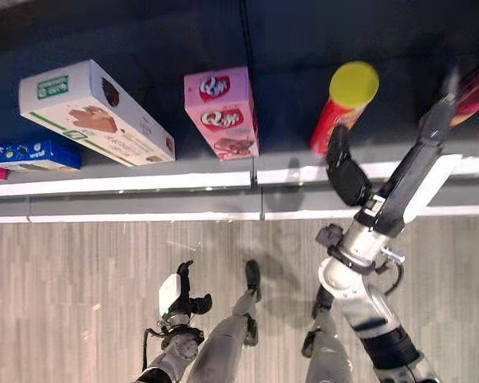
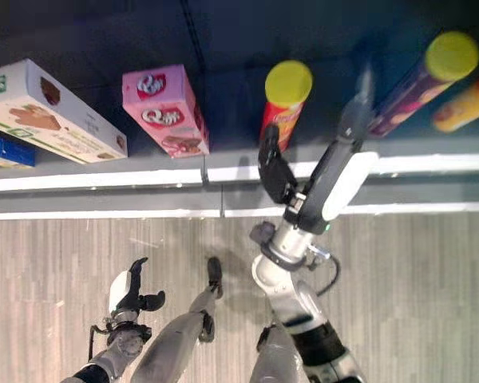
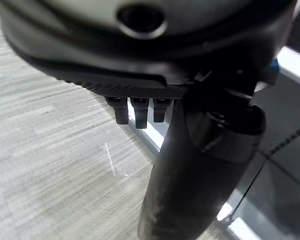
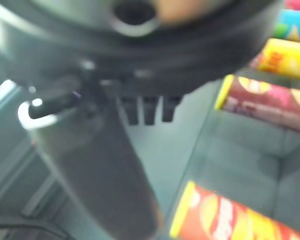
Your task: Put the goods on the table back onto the shelves and tidy them up.
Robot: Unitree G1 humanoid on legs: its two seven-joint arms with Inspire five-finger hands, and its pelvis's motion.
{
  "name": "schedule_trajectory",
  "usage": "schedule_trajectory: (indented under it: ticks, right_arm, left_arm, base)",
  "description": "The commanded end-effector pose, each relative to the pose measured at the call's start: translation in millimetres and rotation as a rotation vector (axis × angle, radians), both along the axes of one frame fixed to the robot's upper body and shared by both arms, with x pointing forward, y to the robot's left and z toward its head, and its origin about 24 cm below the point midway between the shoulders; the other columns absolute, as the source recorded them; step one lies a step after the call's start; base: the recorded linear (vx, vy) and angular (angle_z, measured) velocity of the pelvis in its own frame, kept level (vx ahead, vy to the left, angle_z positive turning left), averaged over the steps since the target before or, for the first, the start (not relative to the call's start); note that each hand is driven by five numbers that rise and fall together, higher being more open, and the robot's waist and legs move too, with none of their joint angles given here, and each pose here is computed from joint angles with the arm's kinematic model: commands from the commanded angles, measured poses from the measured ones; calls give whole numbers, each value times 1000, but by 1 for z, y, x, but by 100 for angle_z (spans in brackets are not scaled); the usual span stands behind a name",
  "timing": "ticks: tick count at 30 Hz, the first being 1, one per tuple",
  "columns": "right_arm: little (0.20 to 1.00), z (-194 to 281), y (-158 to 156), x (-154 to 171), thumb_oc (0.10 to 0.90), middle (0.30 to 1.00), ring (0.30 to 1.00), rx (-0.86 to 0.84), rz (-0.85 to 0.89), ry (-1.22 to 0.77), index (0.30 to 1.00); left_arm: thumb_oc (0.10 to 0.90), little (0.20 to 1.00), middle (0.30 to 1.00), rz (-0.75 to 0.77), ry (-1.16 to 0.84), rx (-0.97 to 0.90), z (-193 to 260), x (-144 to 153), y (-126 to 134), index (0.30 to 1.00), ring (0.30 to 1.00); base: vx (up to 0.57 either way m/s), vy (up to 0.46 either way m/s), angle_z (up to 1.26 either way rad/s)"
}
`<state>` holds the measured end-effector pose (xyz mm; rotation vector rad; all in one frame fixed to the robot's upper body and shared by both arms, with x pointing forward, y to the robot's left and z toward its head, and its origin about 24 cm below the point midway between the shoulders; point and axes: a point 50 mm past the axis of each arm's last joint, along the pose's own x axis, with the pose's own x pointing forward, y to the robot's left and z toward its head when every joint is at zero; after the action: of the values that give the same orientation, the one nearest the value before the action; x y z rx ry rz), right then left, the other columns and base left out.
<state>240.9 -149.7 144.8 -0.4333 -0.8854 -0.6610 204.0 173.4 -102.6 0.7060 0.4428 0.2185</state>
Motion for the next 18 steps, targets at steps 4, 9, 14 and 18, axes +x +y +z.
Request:
schedule_trajectory:
  ticks: [4,9,14,18]
  right_arm:
    - [900,-29,-38,-22,800,900,900,-10,-82,126,900]
    - [900,-132,-105,-68,800,900,900,48,-466,650,900]
    - [900,-239,-134,-131,800,900,900,854,-830,998,900]
    - [900,-288,-123,-184,800,900,900,1517,-968,998,900]
  left_arm:
    - [800,900,900,125,224,-93,-31,-54,17,900,900]
    - [800,900,900,270,441,-177,-54,-108,29,900,900]
    - [800,900,900,394,597,-299,-66,-142,30,900,900]
    - [800,900,900,458,693,-388,-70,-155,34,900,900]
  base:
    - [155,-59,-7]
    - [169,-74,-40]
    - [93,-61,-33]
    - [76,-41,-7]
